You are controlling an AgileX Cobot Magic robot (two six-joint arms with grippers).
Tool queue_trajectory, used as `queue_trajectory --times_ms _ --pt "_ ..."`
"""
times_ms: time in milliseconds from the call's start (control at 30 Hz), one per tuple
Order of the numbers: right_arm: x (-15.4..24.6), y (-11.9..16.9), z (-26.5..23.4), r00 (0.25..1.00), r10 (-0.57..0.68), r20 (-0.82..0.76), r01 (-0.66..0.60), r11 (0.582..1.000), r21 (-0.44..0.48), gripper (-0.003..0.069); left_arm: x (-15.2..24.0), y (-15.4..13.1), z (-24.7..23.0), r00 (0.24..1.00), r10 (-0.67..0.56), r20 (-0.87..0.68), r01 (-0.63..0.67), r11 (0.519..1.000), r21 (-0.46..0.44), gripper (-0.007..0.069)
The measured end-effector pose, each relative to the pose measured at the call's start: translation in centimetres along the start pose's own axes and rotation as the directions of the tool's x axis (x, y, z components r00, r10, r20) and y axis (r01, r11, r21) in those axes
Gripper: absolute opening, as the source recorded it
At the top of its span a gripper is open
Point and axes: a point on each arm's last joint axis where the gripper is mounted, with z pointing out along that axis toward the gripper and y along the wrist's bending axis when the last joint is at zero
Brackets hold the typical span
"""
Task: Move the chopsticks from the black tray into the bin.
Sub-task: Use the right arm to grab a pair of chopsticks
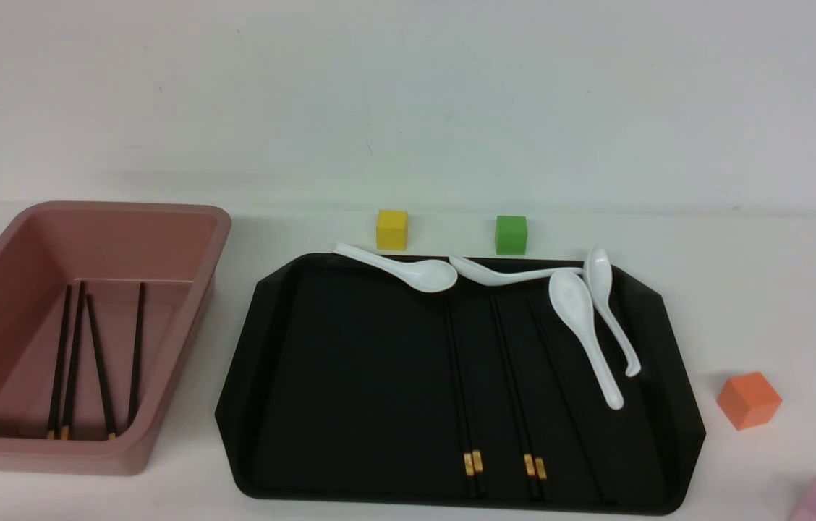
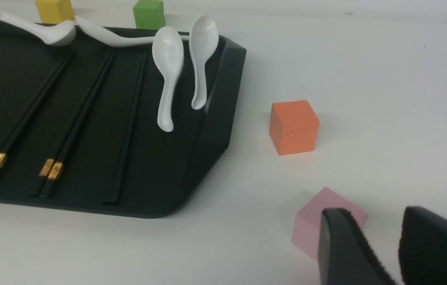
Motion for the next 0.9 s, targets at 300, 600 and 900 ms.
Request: queue_trajectory --times_ms 300,600,900 --pt "0.00 0.00 0.00 1.000 0.000 0.000 0.000 1.000 0.000 0.0240 0.00 0.00 0.00 1.000 -0.001 0.000 0.001 1.000 0.000 0.0052" --pt "0.00 0.00 0.00 1.000 0.000 0.000 0.000 1.000 0.000 0.0240 0.05 -0.19 0.00 0.998 -0.063 -0.007 0.063 0.998 0.021 0.0061" --pt "0.00 0.00 0.00 1.000 0.000 0.000 0.000 1.000 0.000 0.0240 0.06 -0.23 0.00 0.997 -0.074 -0.009 0.074 0.997 0.025 0.0064"
